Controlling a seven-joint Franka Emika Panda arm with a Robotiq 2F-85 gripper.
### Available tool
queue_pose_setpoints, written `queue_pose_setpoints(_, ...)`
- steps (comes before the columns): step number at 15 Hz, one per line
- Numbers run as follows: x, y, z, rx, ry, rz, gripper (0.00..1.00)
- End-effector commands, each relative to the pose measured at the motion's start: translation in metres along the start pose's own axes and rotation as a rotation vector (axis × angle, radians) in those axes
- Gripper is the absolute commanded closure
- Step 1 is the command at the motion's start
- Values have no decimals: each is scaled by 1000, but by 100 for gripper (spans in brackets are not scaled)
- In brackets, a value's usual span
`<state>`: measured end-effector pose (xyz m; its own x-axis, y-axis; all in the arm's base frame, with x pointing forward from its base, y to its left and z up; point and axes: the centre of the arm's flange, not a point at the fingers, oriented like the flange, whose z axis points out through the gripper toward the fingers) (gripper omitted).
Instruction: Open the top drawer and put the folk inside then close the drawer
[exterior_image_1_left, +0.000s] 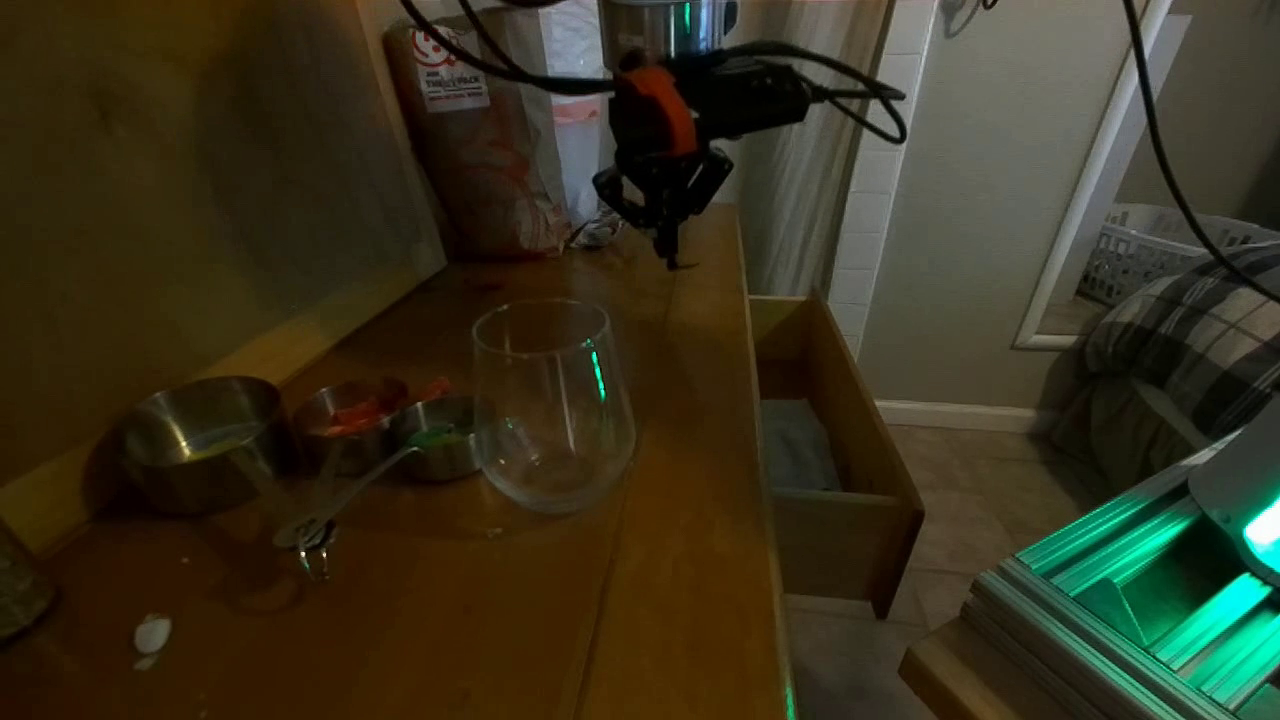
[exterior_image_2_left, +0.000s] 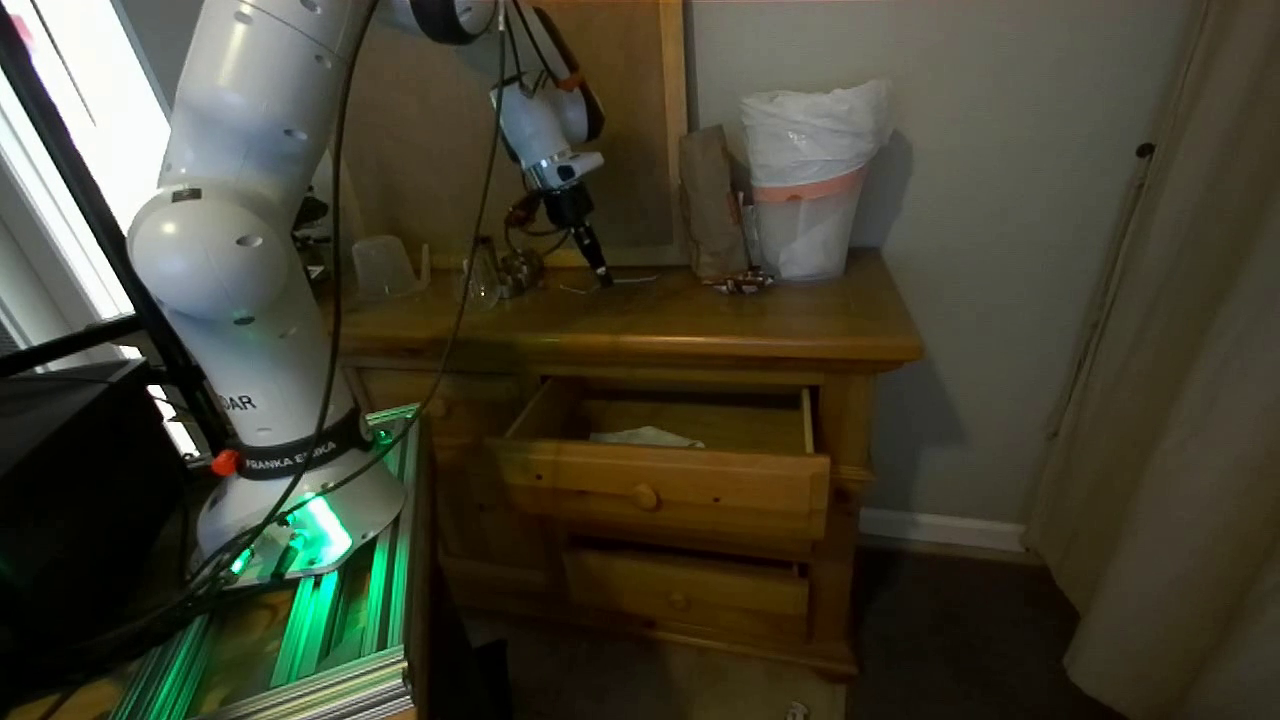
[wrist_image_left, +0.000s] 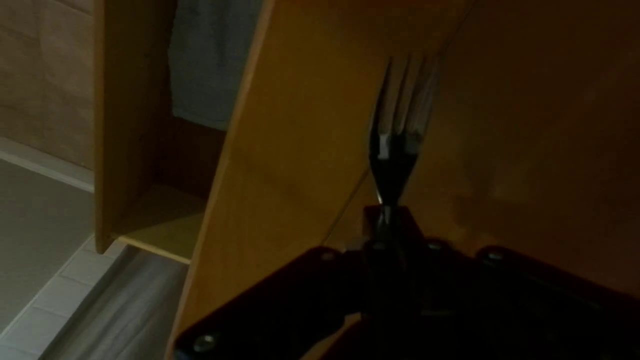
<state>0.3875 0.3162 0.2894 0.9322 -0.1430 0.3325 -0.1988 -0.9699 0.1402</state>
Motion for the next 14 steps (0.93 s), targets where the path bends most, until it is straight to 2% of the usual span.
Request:
queue_pose_setpoints(1, -12, 42, -45, -3, 25, -9, 98)
queue_pose_setpoints(5, -18, 83, -53, -24, 49, -57, 98)
queue_pose_setpoints(12, -34, 149, -28, 117, 104, -182, 98)
queue_pose_setpoints(13, -36, 149, -28, 121, 109, -199, 98)
queue_pose_setpoints(14, -26, 122, -13, 87, 86, -166, 98)
